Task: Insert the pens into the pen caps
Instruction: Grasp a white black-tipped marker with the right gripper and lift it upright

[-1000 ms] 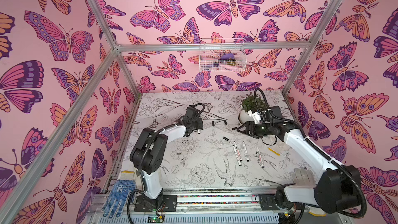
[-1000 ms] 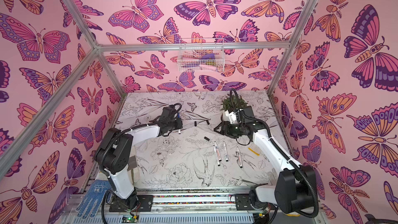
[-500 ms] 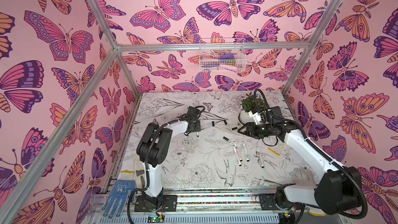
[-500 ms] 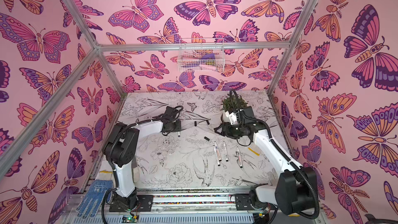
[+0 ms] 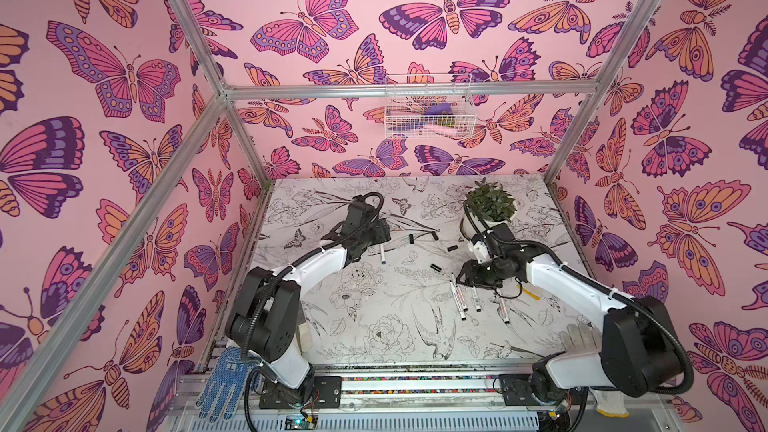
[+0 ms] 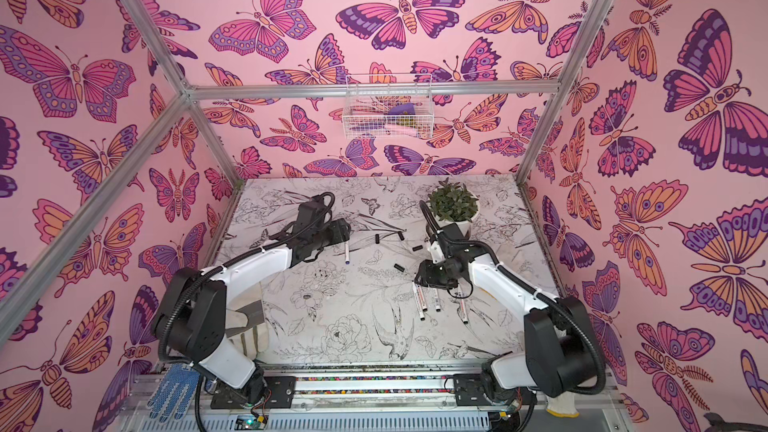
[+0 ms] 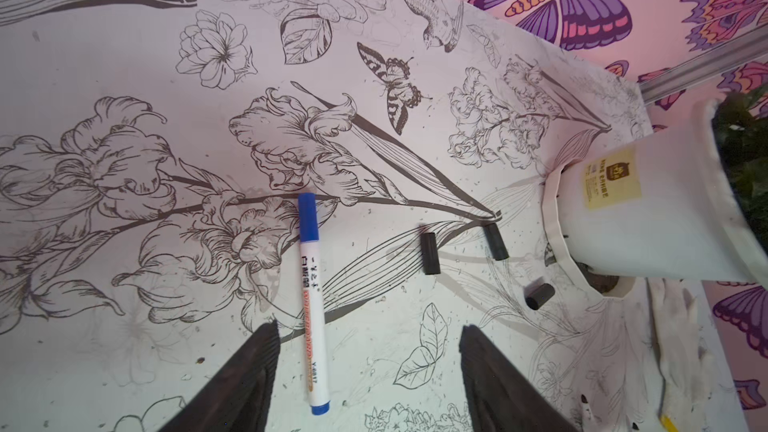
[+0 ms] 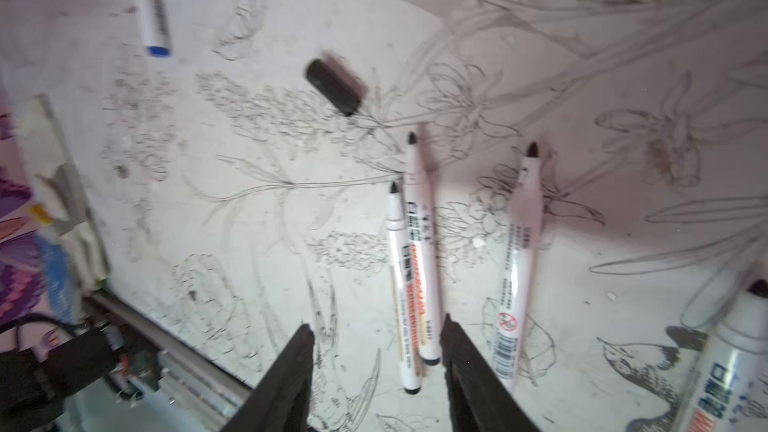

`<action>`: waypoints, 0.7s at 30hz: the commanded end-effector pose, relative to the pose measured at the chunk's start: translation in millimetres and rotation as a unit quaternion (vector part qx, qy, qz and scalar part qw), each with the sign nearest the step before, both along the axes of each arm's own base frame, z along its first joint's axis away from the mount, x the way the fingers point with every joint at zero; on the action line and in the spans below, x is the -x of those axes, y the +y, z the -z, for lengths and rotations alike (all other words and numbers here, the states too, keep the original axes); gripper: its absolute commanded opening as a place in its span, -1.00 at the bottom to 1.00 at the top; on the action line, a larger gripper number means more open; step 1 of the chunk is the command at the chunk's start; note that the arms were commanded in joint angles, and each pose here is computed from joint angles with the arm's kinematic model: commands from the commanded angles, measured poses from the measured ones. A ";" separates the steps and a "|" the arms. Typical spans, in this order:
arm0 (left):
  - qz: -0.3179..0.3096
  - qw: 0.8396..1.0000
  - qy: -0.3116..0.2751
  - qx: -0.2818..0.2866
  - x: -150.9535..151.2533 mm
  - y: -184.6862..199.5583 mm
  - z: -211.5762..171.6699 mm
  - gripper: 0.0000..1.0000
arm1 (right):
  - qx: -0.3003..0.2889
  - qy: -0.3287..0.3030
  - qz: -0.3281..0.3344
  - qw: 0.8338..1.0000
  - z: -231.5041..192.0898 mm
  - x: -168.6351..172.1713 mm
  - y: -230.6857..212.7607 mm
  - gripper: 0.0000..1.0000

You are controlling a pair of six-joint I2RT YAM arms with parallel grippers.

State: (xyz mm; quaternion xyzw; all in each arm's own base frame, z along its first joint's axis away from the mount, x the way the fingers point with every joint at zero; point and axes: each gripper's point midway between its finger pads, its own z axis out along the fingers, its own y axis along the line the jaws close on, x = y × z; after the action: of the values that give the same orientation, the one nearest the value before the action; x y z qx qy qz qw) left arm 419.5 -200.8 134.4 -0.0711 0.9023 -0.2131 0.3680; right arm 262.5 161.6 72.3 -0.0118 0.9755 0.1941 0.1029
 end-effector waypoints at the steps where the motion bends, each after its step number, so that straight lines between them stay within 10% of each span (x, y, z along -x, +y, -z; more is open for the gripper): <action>1: -0.028 1.000 0.011 0.005 6.9 1.1 12.7 0.43 | 0.094 -0.012 0.021 0.995 10.7 -3.5 -21.7 0.02; 14: -0.015 1.000 0.009 0.006 8.7 -3.0 11.3 0.44 | 0.162 0.037 0.026 0.986 52.2 -5.1 -35.5 -0.10; 21: 0.083 0.996 -0.006 0.031 13.8 -35.3 5.9 0.45 | 0.172 0.037 0.029 0.984 59.9 -9.2 -35.5 -0.61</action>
State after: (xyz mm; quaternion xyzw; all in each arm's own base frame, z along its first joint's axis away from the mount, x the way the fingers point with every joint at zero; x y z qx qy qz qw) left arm 409.6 -215.2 126.5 -0.0581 0.9021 -0.2335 0.3582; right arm 266.2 123.6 15.1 0.0058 0.9975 0.0272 0.0649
